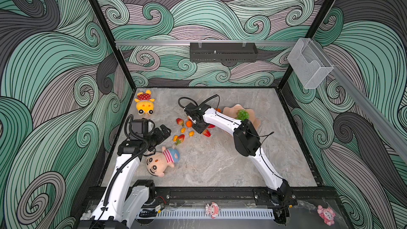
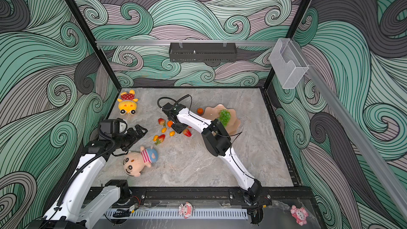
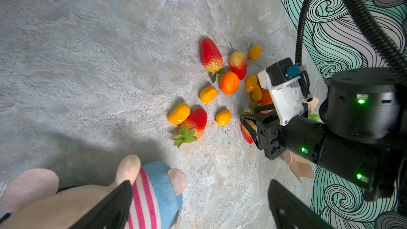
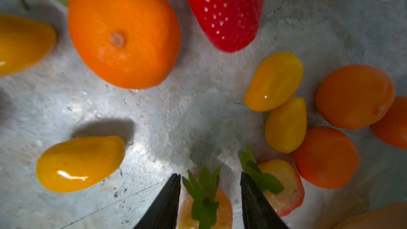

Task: Arrange fruit in a fruit bowl
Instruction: Pick up the fruit from the center of the table.

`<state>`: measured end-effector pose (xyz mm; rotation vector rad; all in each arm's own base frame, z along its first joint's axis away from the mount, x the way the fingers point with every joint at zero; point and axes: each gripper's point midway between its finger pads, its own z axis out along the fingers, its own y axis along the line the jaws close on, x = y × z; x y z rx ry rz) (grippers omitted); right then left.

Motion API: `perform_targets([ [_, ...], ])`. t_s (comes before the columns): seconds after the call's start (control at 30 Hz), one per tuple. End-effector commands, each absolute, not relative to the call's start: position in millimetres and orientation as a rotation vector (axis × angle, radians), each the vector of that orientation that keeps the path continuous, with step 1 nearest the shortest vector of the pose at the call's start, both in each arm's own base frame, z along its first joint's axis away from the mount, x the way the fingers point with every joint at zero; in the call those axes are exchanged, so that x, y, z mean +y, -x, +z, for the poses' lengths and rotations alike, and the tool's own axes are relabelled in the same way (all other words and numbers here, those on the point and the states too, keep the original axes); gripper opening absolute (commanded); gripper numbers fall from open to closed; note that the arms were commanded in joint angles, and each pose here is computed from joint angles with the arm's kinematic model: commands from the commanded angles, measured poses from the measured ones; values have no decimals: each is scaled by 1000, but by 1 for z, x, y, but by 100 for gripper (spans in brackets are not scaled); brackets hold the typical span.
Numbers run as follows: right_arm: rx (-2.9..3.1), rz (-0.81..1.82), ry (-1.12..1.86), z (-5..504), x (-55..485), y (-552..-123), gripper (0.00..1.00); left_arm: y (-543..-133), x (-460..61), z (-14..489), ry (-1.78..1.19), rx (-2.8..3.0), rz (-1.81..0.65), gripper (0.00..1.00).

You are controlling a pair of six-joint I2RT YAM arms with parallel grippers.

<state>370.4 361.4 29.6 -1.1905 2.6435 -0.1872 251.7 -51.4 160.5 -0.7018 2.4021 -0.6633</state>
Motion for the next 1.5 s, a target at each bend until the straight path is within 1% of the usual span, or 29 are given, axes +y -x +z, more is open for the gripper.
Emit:
perform_targets([
  [0.0,2665,-216,1218,25,359,-365,43,-250,-52,164,682,2394,-673,99],
  [0.13,2672,-218,1220,24,359,-364,41,-249,-52,162,682,2396,-675,99],
  [0.47,2691,-199,1220,20,360,-362,31,-248,-52,159,682,2405,-679,99],
  [1.03,2701,-170,1205,24,364,-361,9,-246,-51,160,662,2407,-661,99],
  [1.23,2705,-119,1174,40,365,-356,1,-247,-52,164,635,2383,-668,99],
  [1.47,2680,-10,1114,75,367,-348,0,-253,-64,177,572,2318,-766,98],
])
